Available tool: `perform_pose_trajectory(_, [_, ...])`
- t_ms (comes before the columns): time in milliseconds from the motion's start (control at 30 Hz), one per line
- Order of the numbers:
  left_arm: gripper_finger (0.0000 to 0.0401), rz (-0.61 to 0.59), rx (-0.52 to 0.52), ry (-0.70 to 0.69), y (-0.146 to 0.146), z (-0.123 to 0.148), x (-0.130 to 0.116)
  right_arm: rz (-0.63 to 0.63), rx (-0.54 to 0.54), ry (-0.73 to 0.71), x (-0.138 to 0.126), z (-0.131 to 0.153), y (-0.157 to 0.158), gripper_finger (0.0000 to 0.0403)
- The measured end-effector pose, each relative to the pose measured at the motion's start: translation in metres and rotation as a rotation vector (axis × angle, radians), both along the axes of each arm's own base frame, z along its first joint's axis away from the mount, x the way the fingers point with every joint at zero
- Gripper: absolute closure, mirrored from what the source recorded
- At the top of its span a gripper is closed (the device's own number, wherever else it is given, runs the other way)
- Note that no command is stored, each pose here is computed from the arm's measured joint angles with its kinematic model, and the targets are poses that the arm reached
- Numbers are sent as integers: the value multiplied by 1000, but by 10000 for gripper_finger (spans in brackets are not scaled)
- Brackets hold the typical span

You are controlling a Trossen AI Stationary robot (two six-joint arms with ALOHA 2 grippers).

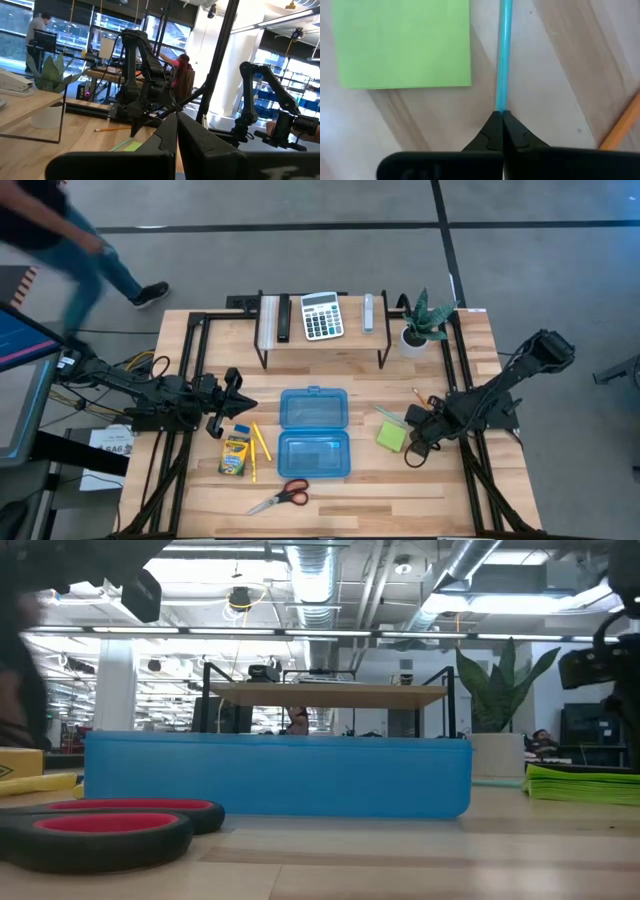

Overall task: Pack school essentials
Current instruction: Put the blue pencil into the blue supply box

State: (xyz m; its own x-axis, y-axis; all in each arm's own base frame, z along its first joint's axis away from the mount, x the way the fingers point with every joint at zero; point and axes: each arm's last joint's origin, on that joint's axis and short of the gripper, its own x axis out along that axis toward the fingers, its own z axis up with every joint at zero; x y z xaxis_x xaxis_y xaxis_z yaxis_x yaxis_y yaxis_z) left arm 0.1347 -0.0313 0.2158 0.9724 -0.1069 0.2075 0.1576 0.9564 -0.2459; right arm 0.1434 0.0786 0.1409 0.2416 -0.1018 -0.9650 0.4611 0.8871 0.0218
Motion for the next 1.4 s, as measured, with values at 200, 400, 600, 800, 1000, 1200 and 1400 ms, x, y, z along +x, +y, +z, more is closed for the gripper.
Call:
perform_pose_trajectory(200, [401,0,1,0,0,0,0,4,3,-19,5,5,-1,403])
perform_pose_trajectory(400, [401,0,1,1,0,0,0,-2,-53,-56,10,6,-7,400])
perform_pose_trajectory(600, [401,4,17,3,0,-1,0,7,-72,-209,34,11,-21,357])
perform_pose_trajectory(800, [401,3,18,6,0,-1,1,28,-138,-280,57,9,-48,300])
perform_pose_trajectory(1000, [401,4,21,5,0,-1,1,31,-147,-314,77,-2,-73,239])
perform_pose_trajectory(1200, [401,4,21,5,0,-1,1,47,-132,-326,93,-21,-83,200])
perform_pose_trajectory(1400, [401,4,21,4,0,-1,1,18,-151,-264,99,-40,-92,205])
